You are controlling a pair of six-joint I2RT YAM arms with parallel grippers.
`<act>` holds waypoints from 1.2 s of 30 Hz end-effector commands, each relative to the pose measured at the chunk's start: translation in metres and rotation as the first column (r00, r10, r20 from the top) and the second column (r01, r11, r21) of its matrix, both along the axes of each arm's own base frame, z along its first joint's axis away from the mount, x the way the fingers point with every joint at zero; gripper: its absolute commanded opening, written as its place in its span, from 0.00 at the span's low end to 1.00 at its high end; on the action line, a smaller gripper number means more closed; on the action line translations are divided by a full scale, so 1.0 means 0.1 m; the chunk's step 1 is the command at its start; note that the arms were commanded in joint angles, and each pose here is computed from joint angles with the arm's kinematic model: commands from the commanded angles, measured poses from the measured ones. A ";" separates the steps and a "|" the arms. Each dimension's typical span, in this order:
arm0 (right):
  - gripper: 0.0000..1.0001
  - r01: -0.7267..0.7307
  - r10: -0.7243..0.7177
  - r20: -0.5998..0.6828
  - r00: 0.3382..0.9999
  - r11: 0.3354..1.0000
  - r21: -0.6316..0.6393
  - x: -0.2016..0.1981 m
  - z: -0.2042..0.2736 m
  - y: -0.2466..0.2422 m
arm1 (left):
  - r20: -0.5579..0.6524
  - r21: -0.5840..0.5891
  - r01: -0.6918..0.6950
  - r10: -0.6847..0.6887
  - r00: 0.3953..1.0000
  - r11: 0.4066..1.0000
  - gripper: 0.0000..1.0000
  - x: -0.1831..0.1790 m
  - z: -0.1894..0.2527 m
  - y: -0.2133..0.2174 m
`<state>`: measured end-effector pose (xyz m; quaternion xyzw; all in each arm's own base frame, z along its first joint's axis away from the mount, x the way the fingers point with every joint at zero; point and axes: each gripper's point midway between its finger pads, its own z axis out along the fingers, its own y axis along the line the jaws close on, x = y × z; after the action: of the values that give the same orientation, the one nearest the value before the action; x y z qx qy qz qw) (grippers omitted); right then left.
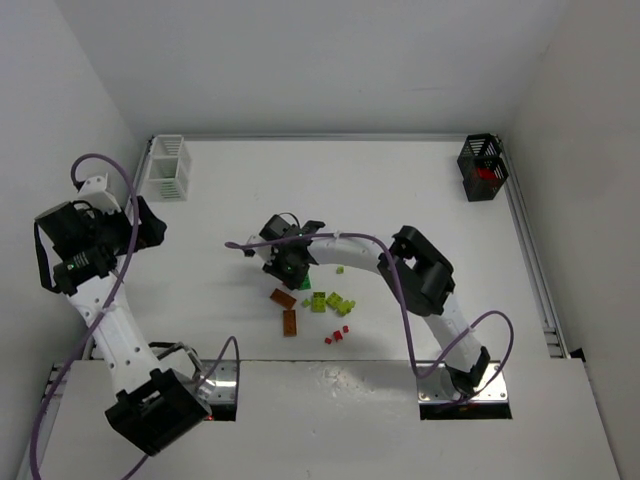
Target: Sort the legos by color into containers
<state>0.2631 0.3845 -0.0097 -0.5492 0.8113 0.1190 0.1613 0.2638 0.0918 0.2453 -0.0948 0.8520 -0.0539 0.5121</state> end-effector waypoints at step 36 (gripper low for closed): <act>0.03 0.748 -0.788 0.311 0.531 0.609 0.265 2.24 2.38 -3.82 | -0.337 -0.031 0.485 -0.466 0.818 0.874 1.00 1.40 -0.87 -1.92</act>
<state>0.4760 0.0340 0.1994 -0.1576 0.9210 -0.0126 0.3560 0.3867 -0.0846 0.1474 0.1303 0.9249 -0.1657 0.3166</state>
